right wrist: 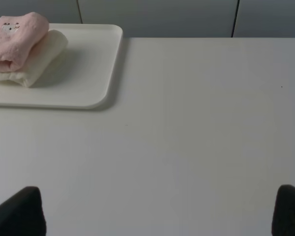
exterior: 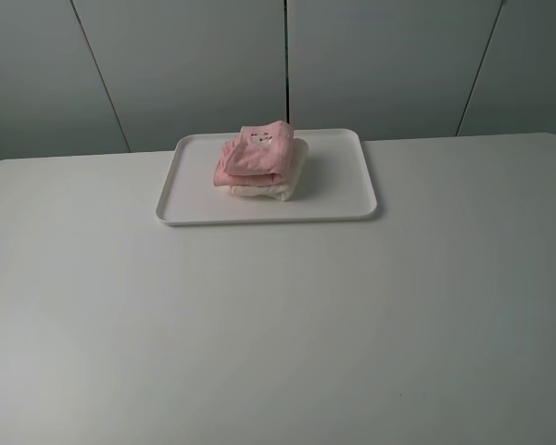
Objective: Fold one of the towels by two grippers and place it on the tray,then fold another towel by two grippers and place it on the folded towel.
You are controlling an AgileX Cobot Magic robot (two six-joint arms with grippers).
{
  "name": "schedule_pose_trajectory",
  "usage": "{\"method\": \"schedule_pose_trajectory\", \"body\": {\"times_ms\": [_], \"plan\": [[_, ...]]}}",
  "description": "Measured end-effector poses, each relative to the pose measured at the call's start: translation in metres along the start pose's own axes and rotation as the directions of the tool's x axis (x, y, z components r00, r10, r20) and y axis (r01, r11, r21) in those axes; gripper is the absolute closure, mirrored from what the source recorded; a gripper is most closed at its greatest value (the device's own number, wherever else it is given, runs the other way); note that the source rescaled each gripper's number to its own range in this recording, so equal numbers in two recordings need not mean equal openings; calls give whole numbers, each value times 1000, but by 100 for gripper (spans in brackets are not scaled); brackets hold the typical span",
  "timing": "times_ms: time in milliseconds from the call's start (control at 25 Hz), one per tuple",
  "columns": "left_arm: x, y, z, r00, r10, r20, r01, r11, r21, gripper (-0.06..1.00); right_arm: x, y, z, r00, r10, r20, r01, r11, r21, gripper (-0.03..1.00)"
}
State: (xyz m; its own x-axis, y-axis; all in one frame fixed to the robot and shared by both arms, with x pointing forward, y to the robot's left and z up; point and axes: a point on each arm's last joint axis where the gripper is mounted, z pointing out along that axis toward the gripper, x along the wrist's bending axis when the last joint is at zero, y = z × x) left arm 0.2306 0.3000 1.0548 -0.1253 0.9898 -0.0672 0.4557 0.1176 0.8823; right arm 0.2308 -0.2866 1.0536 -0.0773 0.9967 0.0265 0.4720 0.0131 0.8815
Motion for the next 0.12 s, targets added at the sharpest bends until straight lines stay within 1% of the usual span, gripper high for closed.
{"method": "schedule_pose_trajectory", "body": {"times_ms": [120], "plan": [[0,0,0,1000,0,0,0,1000,0,-3,0,0,0,1000,0,0,0,1000,0,-3]]}}
